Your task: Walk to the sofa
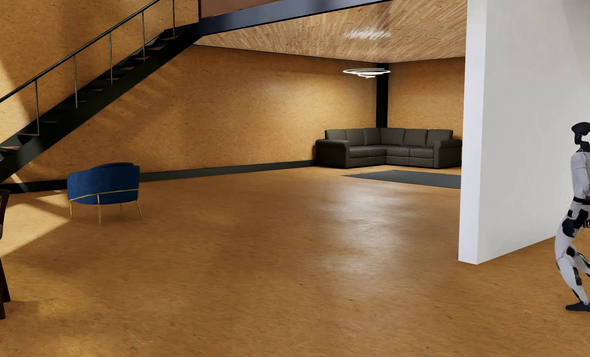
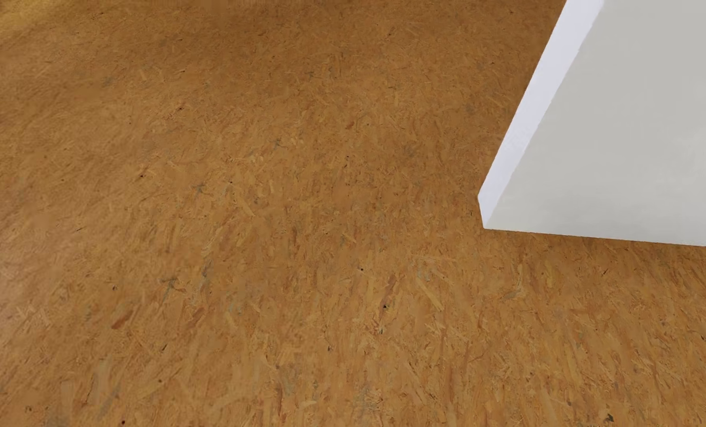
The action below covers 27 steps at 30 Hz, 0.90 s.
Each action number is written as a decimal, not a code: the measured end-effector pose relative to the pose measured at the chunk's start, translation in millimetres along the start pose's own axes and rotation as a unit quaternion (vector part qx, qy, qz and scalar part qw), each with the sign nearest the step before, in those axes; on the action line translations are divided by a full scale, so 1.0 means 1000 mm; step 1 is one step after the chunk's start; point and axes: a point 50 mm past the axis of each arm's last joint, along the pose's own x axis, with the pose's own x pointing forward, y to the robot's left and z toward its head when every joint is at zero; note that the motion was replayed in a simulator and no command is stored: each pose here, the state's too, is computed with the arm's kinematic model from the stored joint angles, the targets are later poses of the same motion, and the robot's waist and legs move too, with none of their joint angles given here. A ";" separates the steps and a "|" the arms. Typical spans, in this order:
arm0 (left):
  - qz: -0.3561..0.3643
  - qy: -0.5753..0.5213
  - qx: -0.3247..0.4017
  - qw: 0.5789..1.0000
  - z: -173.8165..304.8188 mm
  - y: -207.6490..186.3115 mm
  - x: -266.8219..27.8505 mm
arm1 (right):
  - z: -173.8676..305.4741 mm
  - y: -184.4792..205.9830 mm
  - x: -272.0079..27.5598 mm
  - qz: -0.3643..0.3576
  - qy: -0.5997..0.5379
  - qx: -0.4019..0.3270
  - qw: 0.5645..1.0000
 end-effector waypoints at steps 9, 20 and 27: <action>0.059 -0.090 -0.013 0.994 0.054 0.043 0.003 | -0.033 0.020 -0.012 0.029 0.041 -0.013 0.999; 0.001 0.027 -0.003 1.000 -0.023 -0.001 -0.008 | 0.070 -0.075 -0.002 -0.093 -0.113 -0.015 0.989; -0.004 0.092 -0.017 0.996 -0.053 -0.008 -0.014 | 0.045 -0.046 0.002 -0.068 -0.079 0.033 0.994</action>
